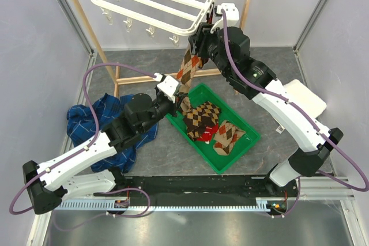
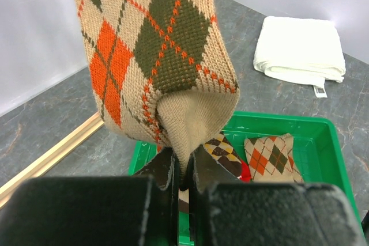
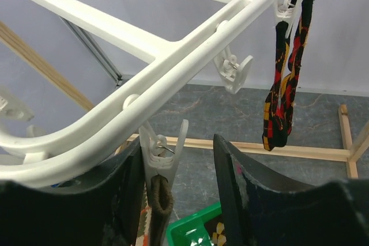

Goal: Remove the socks clipped to the hanger

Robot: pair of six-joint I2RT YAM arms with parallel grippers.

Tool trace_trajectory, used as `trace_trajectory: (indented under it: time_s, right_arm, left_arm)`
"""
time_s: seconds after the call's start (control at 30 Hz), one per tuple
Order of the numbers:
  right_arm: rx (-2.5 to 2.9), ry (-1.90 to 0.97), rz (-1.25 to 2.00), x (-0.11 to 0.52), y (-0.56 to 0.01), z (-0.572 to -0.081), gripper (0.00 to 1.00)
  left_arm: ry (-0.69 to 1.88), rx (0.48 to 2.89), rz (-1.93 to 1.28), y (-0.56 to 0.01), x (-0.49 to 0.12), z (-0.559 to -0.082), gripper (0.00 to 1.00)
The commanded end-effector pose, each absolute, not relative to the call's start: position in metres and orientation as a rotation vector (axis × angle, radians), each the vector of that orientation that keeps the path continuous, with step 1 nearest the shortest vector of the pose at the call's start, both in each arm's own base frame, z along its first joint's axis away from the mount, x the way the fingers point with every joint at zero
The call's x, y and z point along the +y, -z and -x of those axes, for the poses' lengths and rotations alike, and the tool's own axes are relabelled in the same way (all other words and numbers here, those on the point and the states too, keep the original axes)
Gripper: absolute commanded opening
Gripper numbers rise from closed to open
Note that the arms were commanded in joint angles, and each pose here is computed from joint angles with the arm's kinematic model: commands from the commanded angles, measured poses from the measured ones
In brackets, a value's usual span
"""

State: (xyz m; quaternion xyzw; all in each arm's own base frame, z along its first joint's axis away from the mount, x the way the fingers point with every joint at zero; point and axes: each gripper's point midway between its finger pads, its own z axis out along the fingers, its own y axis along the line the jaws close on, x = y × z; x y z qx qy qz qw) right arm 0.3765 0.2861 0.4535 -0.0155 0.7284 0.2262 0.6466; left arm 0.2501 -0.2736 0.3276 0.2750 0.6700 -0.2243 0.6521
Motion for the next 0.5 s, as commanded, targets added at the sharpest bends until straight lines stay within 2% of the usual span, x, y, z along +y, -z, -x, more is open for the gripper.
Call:
trace_trajectory:
  time_s: [0.0, 0.1, 0.33, 0.43, 0.47]
  right_arm:
    - [1.566, -0.569, -0.025, 0.2831, -0.4866, -0.375, 0.58]
    - [1.554, -0.596, -0.042, 0.2852, -0.4874, -0.3751, 0.57]
    - [1.532, -0.647, -0.101, 0.2844, -0.4859, -0.3743, 0.48]
    - [1.511, -0.658, -0.123, 0.2816, -0.49, -0.3734, 0.32]
    - [1.509, -0.659, -0.126, 0.2812, -0.49, -0.3734, 0.19]
  left_arm:
    - [0.52, 1.48, -0.627, -0.3388, -0.2737, -0.2484, 0.02]
    - [0.524, 1.48, -0.626, -0.339, -0.2736, -0.2479, 0.02]
    - [0.522, 1.48, -0.626, -0.3394, -0.2733, -0.2481, 0.02]
    - [0.522, 1.478, -0.627, -0.34, -0.2729, -0.2475, 0.02]
    - [0.523, 1.479, -0.626, -0.3403, -0.2732, -0.2477, 0.02]
